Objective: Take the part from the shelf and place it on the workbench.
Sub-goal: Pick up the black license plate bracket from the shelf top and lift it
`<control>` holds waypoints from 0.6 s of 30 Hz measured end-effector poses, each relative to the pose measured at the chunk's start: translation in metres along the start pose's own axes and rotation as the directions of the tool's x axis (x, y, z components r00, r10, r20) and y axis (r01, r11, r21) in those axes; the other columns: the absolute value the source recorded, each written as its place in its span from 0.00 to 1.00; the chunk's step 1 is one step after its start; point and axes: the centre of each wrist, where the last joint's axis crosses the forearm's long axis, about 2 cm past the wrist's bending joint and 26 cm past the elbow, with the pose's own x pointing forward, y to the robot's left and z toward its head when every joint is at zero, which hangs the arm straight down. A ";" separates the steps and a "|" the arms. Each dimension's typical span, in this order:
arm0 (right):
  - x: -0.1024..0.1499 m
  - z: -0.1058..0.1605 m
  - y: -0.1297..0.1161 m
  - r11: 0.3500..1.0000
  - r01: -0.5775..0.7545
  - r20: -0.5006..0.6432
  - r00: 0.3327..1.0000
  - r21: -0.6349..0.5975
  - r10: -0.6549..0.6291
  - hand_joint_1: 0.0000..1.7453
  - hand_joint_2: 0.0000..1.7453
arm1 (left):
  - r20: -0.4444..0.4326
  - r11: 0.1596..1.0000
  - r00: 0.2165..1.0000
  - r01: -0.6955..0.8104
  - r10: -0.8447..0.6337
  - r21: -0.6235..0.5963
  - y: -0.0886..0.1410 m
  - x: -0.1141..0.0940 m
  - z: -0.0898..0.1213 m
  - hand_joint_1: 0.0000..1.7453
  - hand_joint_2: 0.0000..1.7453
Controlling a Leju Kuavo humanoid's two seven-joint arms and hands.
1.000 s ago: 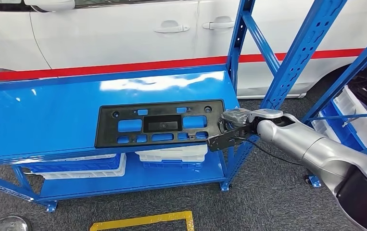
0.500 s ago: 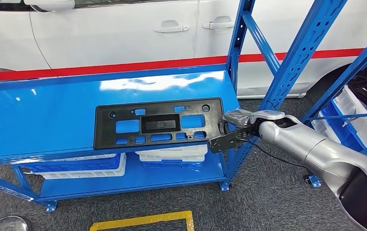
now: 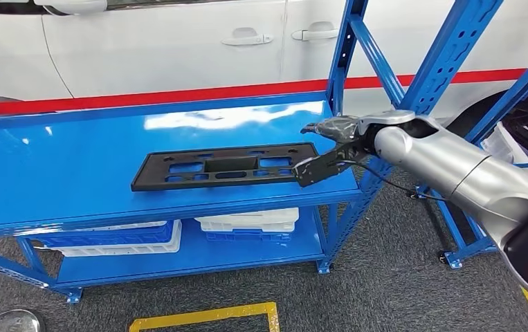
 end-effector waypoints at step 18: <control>0.015 0.004 -0.022 0.999 0.003 0.045 0.999 -0.045 -0.001 0.00 0.00 | 0.007 1.000 1.000 0.005 -0.005 -0.002 0.000 0.000 0.000 0.00 0.00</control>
